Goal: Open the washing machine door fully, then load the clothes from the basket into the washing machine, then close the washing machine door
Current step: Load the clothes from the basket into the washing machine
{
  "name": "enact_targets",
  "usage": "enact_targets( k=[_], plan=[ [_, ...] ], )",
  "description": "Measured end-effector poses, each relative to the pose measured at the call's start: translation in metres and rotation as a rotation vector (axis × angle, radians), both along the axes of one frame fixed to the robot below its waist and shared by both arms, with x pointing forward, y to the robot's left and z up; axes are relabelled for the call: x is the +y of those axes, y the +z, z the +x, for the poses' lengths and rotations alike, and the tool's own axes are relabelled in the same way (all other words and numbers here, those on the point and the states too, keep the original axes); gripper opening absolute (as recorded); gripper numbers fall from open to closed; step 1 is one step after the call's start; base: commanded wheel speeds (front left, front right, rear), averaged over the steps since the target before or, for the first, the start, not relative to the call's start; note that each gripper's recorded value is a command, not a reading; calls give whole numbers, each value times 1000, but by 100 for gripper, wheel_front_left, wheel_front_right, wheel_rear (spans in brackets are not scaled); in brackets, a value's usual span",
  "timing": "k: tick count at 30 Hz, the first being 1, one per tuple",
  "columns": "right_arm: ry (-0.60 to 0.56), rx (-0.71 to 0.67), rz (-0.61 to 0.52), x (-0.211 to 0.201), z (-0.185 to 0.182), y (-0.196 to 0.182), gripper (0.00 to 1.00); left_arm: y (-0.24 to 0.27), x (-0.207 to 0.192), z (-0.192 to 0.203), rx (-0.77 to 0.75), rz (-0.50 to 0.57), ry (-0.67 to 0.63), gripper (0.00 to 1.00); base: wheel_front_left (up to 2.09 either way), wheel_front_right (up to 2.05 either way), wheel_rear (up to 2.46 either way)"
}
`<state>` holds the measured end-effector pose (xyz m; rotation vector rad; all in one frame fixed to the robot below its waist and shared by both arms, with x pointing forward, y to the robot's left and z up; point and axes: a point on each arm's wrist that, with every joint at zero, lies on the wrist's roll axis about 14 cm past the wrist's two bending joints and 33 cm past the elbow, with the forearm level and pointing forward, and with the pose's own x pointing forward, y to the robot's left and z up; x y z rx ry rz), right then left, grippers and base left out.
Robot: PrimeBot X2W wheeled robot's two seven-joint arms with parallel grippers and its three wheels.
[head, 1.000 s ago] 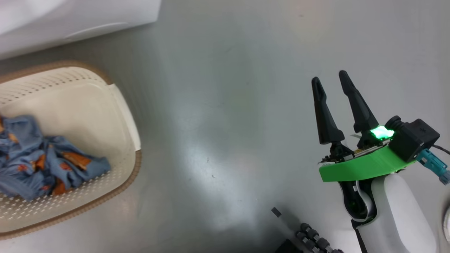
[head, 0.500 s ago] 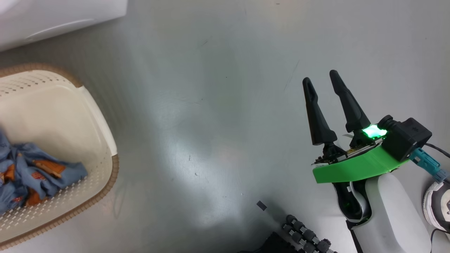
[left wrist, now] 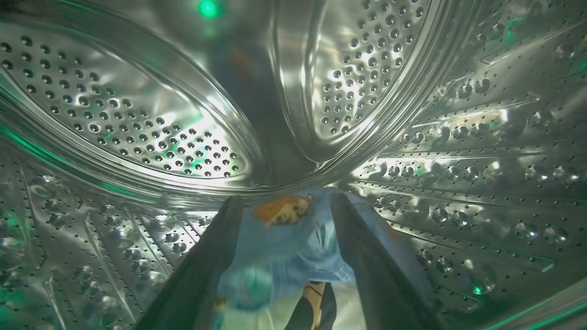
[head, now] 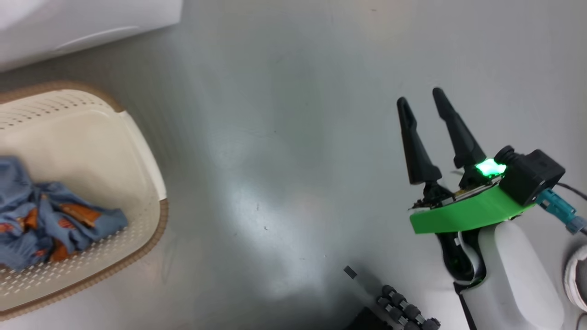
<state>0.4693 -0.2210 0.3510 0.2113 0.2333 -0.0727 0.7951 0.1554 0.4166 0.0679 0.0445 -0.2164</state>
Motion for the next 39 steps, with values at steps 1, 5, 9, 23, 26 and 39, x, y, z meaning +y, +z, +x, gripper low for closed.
enact_targets(
  k=[1, 5, 9, 23, 26, 39],
  plan=[
    [3, -10, -5, 0, 3, 3, 100, 2, -1, -2, -4, -2, -3, 100, 0, 0, 0],
    [13, -33, -13, 3, 8, 9, 100, 1, -2, -13, 15, -15, -11, 100, 0, 0, 0],
    [31, -54, -8, 10, 13, 15, 100, -1, -4, -28, 37, -3, -28, 100, 0, 0, 0],
    [89, -138, -16, 31, 24, 48, 100, 5, -16, -97, 94, -38, -111, 100, 0, 0, 0],
    [106, -148, -27, 37, 23, 53, 100, 10, -15, -115, 99, -58, -113, 100, 0, 0, 0],
    [160, -203, -6, 63, 8, 87, 100, 32, -5, -220, 96, -130, -80, 100, 0, 0, 0]
  ],
)
